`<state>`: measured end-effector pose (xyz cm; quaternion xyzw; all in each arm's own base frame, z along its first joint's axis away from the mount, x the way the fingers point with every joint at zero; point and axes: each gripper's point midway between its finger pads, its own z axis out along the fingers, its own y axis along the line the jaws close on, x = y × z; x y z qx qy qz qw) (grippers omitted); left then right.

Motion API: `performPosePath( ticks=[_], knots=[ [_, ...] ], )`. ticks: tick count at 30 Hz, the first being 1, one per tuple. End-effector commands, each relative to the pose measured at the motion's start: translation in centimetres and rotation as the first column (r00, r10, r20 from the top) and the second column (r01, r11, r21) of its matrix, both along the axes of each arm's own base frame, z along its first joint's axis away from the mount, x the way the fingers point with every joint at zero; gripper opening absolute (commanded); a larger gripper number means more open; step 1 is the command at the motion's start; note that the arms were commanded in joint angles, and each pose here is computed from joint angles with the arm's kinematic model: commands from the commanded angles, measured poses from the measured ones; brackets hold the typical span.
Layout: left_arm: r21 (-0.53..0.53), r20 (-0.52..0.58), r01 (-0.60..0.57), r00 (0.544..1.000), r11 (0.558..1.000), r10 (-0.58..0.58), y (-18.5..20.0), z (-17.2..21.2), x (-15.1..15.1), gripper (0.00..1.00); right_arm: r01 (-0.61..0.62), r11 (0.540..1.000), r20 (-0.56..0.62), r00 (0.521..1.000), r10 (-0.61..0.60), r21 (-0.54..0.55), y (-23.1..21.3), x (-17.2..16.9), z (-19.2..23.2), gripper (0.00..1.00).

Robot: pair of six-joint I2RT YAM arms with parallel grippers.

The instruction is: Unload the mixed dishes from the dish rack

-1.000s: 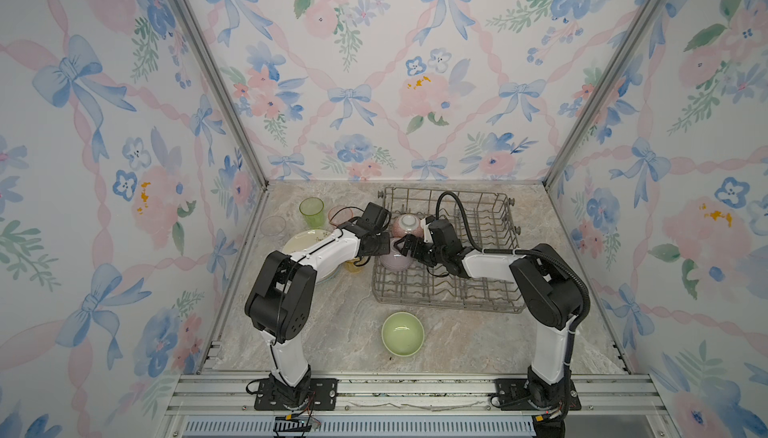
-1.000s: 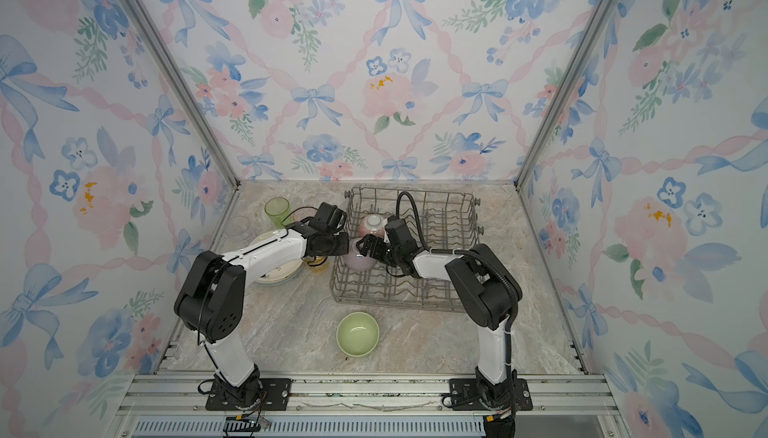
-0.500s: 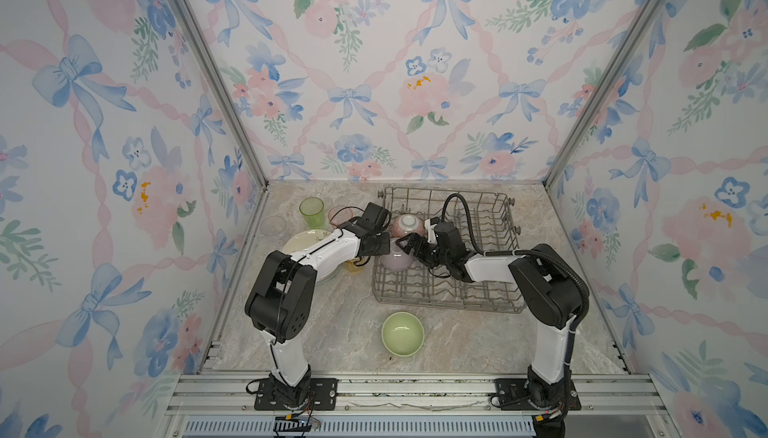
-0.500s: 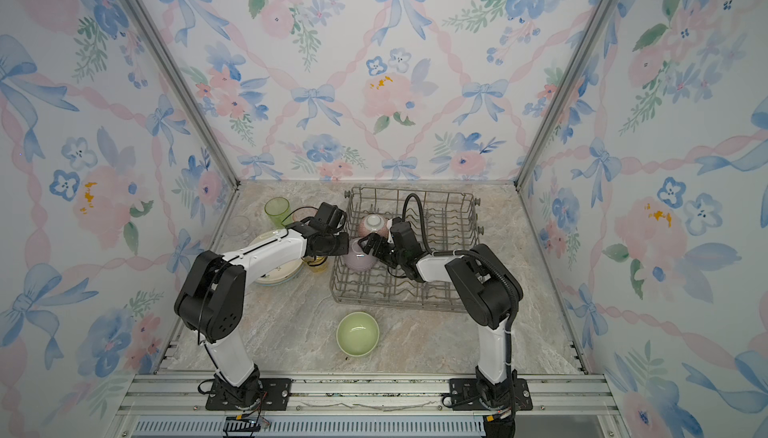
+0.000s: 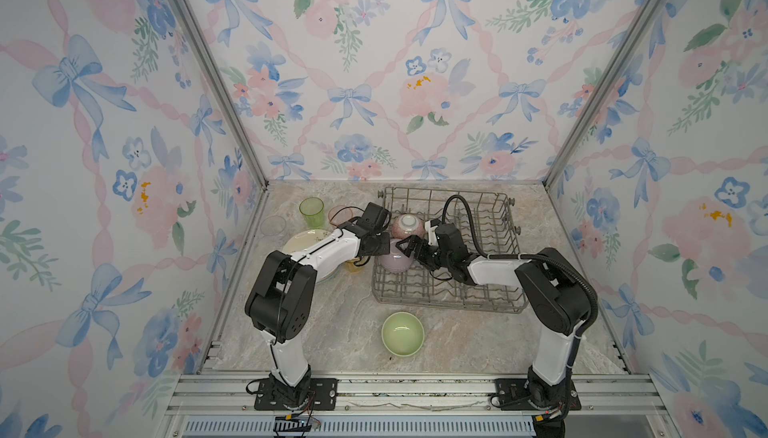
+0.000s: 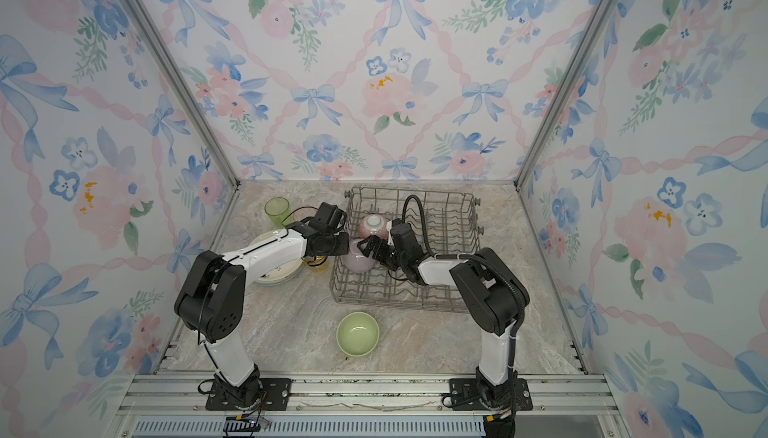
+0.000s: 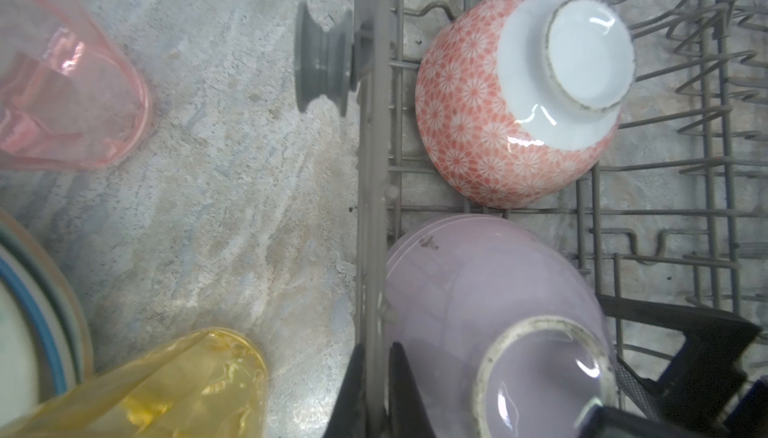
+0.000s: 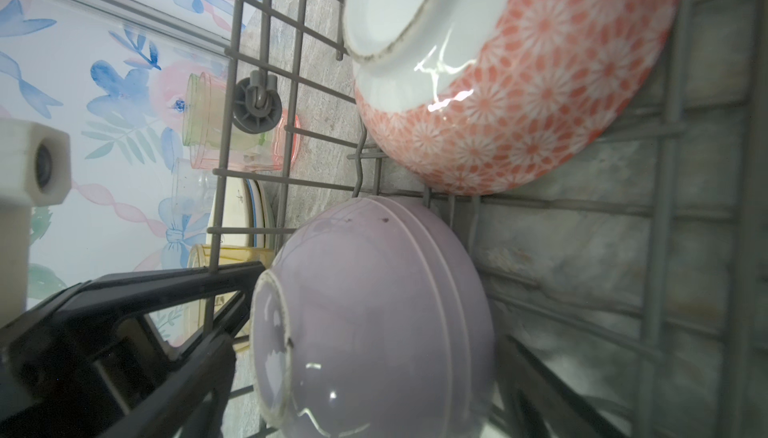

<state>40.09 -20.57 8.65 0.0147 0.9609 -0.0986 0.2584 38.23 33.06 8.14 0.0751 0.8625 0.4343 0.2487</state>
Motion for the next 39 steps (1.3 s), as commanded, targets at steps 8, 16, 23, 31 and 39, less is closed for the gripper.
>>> performPosePath(
  ticks=[8, 16, 23, 31, 39],
  knots=[
    [-0.07, -0.042, 0.04, 0.998, 0.997, -0.043, -1.7, -1.0, -0.5, 0.08, -0.225, 0.959, 0.171, 0.966, 0.196, 0.174, 5.4, -4.2, 7.9, 0.96],
    [-0.068, -0.042, 0.04, 0.998, 0.997, -0.042, -1.6, -1.0, -0.5, 0.08, -0.23, 0.951, 0.172, 0.965, 0.196, 0.206, 5.7, -4.4, 8.2, 0.93],
    [-0.067, -0.044, 0.04, 0.998, 0.997, -0.043, -1.5, -1.1, -0.5, 0.08, -0.238, 0.934, 0.213, 0.96, 0.184, 0.265, 5.9, -4.8, 10.1, 0.88],
    [-0.077, -0.037, 0.04, 0.998, 0.996, -0.043, -1.6, -0.8, -0.2, 0.08, -0.256, 0.932, 0.225, 0.953, 0.201, 0.255, 6.3, -5.6, 10.9, 0.87],
    [-0.087, -0.04, 0.043, 0.998, 0.995, -0.046, -1.8, -0.7, 0.1, 0.08, -0.257, 0.933, 0.267, 0.945, 0.188, 0.254, 6.0, -6.7, 12.2, 0.86]
  ],
)
